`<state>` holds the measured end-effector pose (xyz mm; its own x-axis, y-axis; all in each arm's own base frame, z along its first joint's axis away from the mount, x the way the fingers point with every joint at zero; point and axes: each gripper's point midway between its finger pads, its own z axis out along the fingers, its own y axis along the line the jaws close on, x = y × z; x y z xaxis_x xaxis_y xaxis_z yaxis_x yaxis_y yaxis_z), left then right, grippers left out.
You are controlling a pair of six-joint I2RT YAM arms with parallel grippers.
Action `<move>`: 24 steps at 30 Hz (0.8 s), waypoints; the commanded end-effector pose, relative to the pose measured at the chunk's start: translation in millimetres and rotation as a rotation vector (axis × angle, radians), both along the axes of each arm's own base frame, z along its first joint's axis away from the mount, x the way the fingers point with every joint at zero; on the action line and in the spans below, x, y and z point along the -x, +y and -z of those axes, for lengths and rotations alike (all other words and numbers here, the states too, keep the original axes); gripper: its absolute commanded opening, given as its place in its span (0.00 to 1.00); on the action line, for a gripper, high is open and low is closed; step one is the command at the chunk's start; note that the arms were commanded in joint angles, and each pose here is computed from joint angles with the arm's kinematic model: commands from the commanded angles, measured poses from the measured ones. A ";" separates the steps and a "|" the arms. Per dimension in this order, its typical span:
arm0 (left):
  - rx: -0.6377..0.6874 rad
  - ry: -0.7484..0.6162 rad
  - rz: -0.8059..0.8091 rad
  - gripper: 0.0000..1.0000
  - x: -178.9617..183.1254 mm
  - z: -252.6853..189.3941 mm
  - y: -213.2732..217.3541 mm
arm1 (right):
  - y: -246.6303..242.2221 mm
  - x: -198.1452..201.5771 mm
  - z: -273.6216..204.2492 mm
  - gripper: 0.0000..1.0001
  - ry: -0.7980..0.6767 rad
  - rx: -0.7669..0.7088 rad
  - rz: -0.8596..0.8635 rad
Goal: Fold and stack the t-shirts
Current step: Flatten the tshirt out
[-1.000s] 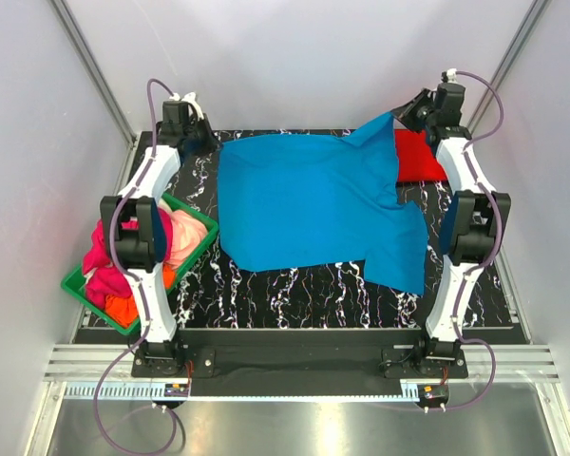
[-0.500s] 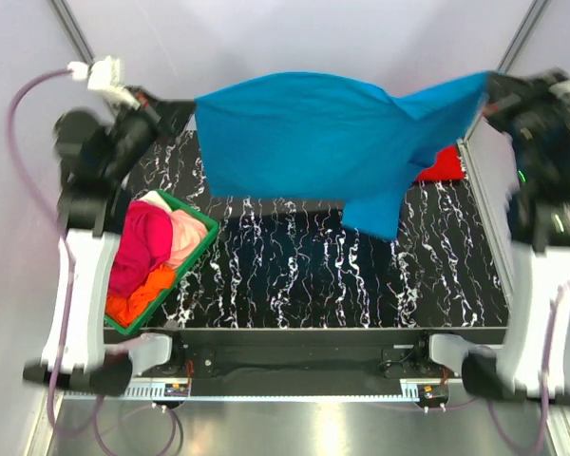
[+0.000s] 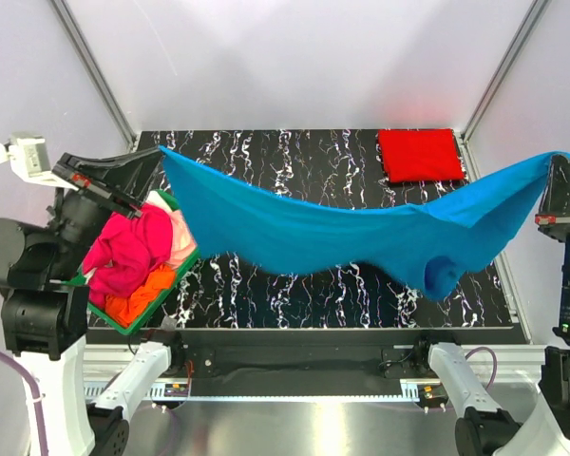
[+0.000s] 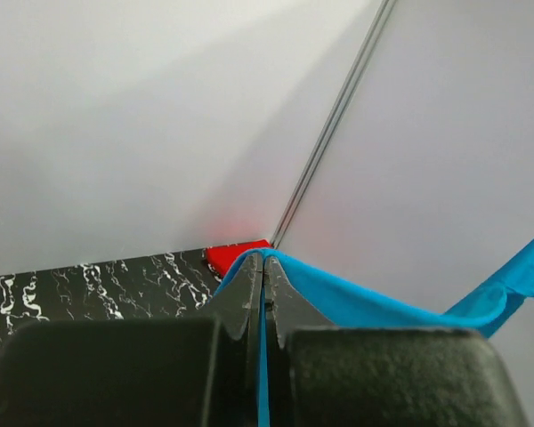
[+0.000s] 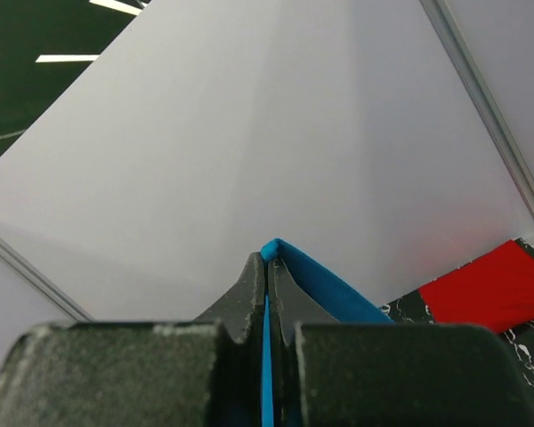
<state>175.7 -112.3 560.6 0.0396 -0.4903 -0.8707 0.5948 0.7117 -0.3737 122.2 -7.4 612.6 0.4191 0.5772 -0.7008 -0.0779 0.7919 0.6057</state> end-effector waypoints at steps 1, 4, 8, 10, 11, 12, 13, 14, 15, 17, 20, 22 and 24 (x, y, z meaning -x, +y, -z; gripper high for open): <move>0.010 0.015 -0.039 0.00 -7.9 -2.1 5.5 | -8.5 -34.0 8.1 0.00 0.083 -0.002 0.036; -0.043 0.106 -0.074 0.00 -53.3 29.5 5.8 | -6.7 -93.9 15.2 0.00 0.156 0.048 0.011; -0.107 0.221 -0.128 0.00 -116.0 75.8 8.6 | 2.7 -205.9 42.1 0.00 0.265 0.100 -0.078; -0.148 0.298 -0.188 0.00 -159.3 106.2 15.3 | 11.7 -242.5 57.1 0.00 0.306 0.114 -0.144; -0.164 0.329 -0.204 0.00 -174.7 118.4 17.3 | 13.4 -278.8 75.7 0.00 0.347 0.114 -0.170; -0.188 0.349 -0.227 0.00 -189.6 129.5 20.5 | 21.1 -296.7 88.1 0.00 0.368 0.118 -0.221; -0.206 0.402 -0.236 0.00 -216.9 154.6 20.5 | 24.5 -314.0 100.3 0.00 0.384 0.116 -0.248; -0.214 0.422 -0.246 0.00 -230.5 166.0 21.6 | 27.1 -347.4 127.8 0.00 0.414 0.114 -0.278; -0.223 0.443 -0.264 0.00 -243.7 178.4 25.5 | 34.7 -360.9 142.5 0.00 0.425 0.122 -0.329; -0.242 0.511 -0.263 0.00 -279.6 218.7 26.4 | 37.8 -403.3 190.6 0.00 0.464 0.118 -0.366; -0.272 0.604 -0.259 0.00 -326.0 277.1 31.1 | 42.4 -448.5 257.5 0.00 0.515 0.120 -0.417; -0.280 0.660 -0.217 0.00 -357.6 315.5 30.6 | 48.3 -465.8 286.6 0.00 0.534 0.132 -0.464; -0.271 0.747 -0.167 0.00 -380.0 362.9 29.4 | 48.9 -489.4 334.7 0.00 0.596 0.111 -0.484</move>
